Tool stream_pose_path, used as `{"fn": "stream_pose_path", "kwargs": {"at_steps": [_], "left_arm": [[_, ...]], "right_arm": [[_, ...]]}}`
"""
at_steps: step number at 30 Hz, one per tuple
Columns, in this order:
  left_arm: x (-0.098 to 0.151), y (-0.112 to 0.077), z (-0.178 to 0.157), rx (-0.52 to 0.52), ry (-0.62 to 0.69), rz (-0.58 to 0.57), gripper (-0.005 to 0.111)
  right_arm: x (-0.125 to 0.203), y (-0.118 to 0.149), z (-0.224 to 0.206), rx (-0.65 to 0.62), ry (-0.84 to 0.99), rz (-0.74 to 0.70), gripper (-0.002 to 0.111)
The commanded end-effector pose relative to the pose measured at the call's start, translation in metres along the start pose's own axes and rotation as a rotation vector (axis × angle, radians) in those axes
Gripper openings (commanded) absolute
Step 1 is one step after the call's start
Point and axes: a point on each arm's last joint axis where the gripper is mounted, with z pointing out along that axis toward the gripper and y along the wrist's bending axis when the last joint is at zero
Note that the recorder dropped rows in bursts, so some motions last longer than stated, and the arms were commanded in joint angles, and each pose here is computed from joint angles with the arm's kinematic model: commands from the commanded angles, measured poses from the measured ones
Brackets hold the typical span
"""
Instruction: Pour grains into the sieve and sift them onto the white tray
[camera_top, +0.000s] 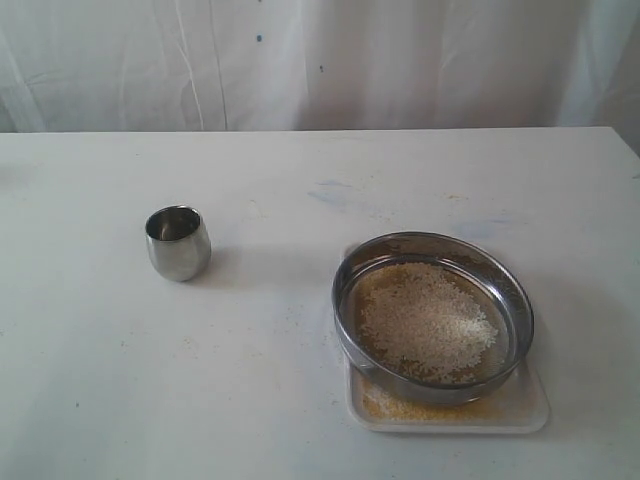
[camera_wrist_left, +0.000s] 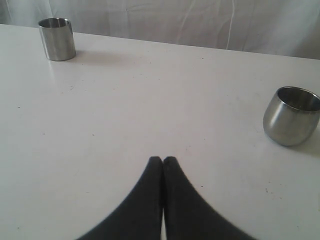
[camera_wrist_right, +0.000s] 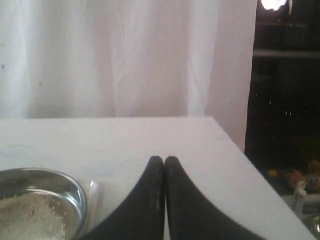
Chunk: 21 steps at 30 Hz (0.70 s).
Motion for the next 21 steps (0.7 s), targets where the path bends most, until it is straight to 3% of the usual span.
{"fn": "stream_pose_path", "kwargs": {"at_steps": [1, 21], "left_arm": [[-0.0001, 0.0001, -0.0002, 0.000, -0.008, 0.003, 0.000], [0.0021, 0.0007, -0.0002, -0.005, 0.017, -0.005, 0.000]], "right_arm": [[0.0237, -0.0013, -0.0020, 0.025, 0.220, 0.049, 0.000], [0.0286, -0.0017, -0.0032, 0.030, 0.275, 0.048, 0.000]]}}
